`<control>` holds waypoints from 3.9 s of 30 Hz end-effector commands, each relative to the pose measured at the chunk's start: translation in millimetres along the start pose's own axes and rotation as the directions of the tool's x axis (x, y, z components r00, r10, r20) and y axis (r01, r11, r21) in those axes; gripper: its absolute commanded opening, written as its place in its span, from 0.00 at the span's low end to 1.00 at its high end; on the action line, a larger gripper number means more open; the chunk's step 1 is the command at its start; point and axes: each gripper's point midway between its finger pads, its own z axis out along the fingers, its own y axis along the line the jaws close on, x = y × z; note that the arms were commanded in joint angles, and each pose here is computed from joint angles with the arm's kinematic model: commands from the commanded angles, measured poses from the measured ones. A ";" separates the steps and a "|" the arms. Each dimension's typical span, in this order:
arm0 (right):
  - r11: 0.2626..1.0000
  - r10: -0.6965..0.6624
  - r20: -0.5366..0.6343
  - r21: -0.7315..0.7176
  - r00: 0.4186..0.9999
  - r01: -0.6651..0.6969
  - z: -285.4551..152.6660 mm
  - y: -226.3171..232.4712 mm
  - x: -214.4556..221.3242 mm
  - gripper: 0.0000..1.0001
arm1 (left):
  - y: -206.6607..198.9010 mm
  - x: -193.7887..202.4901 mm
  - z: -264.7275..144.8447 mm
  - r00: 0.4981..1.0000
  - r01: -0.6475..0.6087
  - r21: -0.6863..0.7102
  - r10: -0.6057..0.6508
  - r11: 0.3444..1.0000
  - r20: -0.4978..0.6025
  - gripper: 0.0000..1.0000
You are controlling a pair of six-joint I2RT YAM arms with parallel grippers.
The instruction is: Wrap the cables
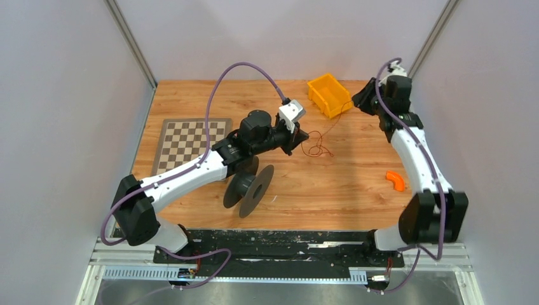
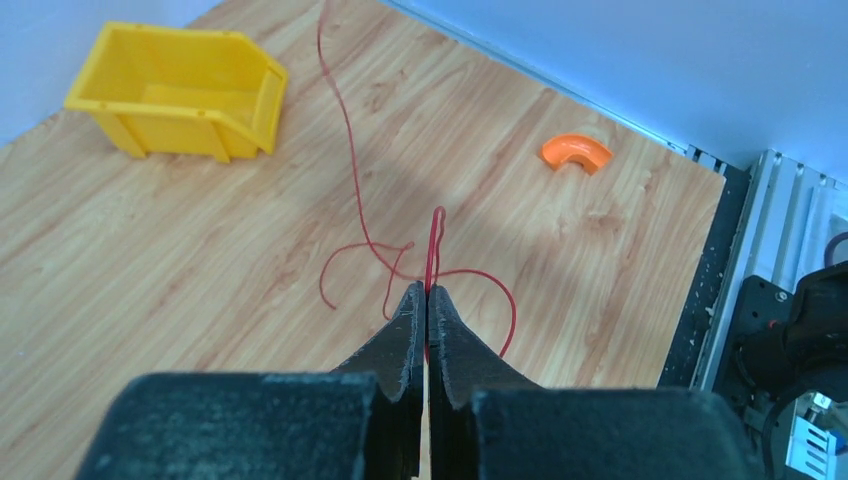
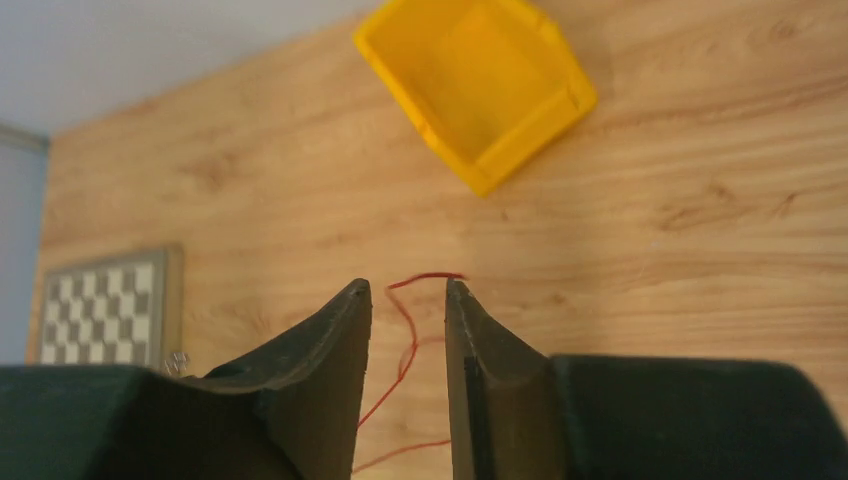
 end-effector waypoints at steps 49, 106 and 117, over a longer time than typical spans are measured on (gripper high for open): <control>0.773 -0.192 0.043 -0.609 0.980 0.178 -101.5 155.3 71.9 0.00 | 62.9 -61.3 -50.0 0.987 0.158 -0.130 -0.157 0.979 0.019 0.47; 0.680 0.047 0.128 -0.731 0.991 0.061 -201.1 195.4 -5.2 0.00 | 30.0 49.2 -26.6 0.435 0.888 -0.069 -0.881 0.454 -0.187 0.61; 0.672 0.024 0.117 -0.737 0.993 0.071 -201.8 190.8 7.3 0.00 | 41.1 51.9 -26.8 0.355 0.932 -0.005 -0.918 0.361 -0.176 0.45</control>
